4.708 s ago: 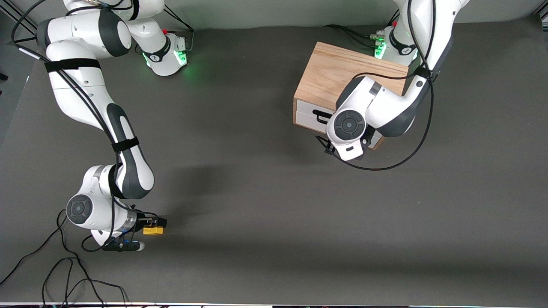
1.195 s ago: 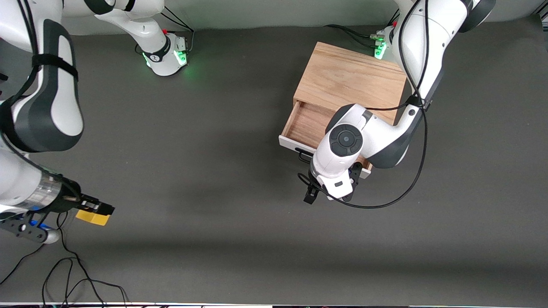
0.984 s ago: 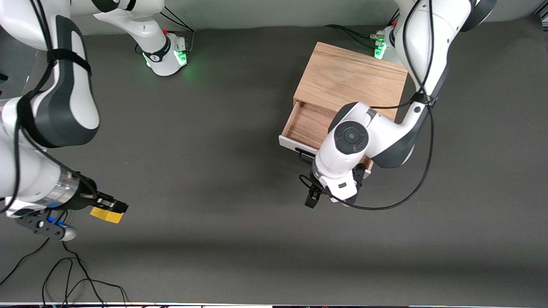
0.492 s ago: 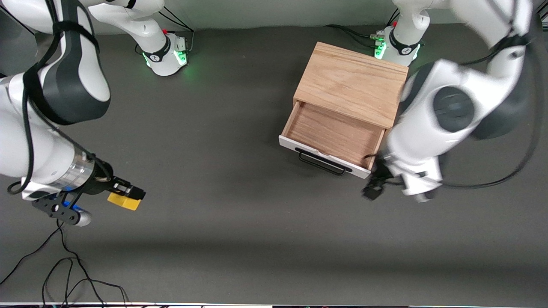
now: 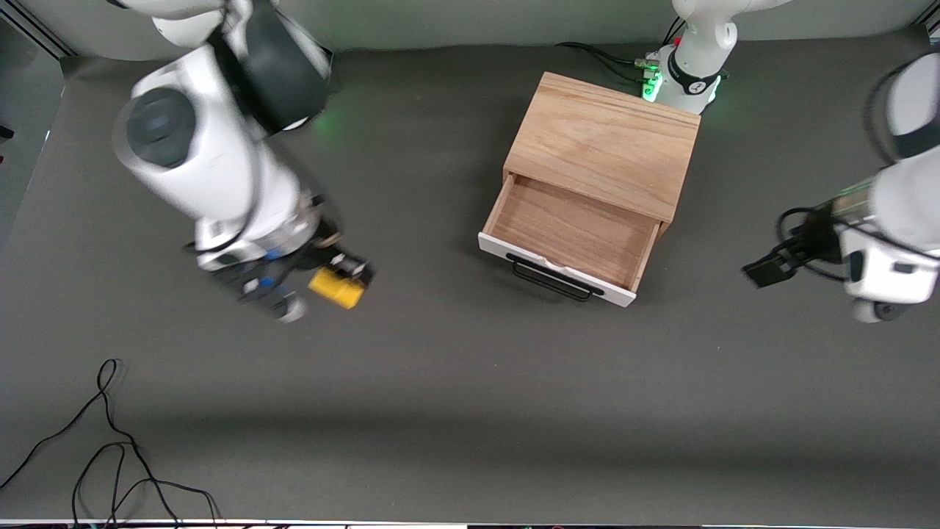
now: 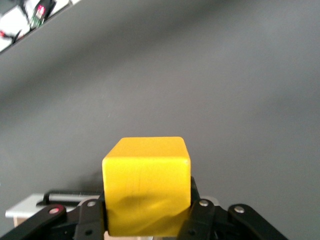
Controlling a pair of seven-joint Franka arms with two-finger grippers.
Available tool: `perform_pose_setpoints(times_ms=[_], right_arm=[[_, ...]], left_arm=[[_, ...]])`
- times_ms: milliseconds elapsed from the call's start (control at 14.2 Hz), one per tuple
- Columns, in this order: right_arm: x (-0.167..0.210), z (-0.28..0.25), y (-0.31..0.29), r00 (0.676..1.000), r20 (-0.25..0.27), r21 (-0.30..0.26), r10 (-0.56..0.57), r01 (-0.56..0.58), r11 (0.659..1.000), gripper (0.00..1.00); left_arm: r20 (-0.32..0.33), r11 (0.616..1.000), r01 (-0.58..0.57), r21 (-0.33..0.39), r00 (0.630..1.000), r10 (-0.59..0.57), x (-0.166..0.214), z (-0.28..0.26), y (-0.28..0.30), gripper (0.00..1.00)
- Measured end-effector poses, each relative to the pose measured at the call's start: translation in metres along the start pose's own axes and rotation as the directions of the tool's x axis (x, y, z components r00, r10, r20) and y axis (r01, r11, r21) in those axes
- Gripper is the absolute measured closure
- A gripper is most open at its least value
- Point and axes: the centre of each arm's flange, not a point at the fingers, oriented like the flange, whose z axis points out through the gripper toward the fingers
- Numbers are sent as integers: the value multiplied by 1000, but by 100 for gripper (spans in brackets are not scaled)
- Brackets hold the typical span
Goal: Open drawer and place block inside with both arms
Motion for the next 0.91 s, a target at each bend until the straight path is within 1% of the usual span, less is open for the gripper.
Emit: perform_pose_setpoints(times_ms=[141, 281, 351, 492, 703, 843, 914], right_arm=[[-46, 9, -27, 999, 12, -7, -40, 40, 999, 45], [-84, 30, -51, 997, 19, -6, -72, 72, 997, 45], [-95, 47, -62, 996, 30, -3, -78, 78, 997, 45], [-107, 89, -80, 996, 60, 4, -70, 70, 998, 45], [-124, 139, -104, 994, 99, 17, -43, 42, 999, 45], [-146, 163, -117, 989, 137, 7, -50, 50, 999, 45], [-159, 172, -122, 987, 148, 0, -57, 58, 998, 45]], left_arm=[[1, 993, -121, 10, 993, 121, -1, -5, -27, 0], [1, 973, -229, 27, 973, 229, -8, -6, -45, 0], [-5, 961, -274, 33, 962, 275, -11, -6, -52, 0], [-36, 938, -342, 47, 938, 344, -20, -2, -62, 0], [-71, 893, -444, 76, 890, 449, -34, 9, -68, 0], [-85, 876, -474, 86, 873, 481, -40, 11, -69, 0], [-87, 875, -476, 88, 872, 483, -40, 12, -69, 0]])
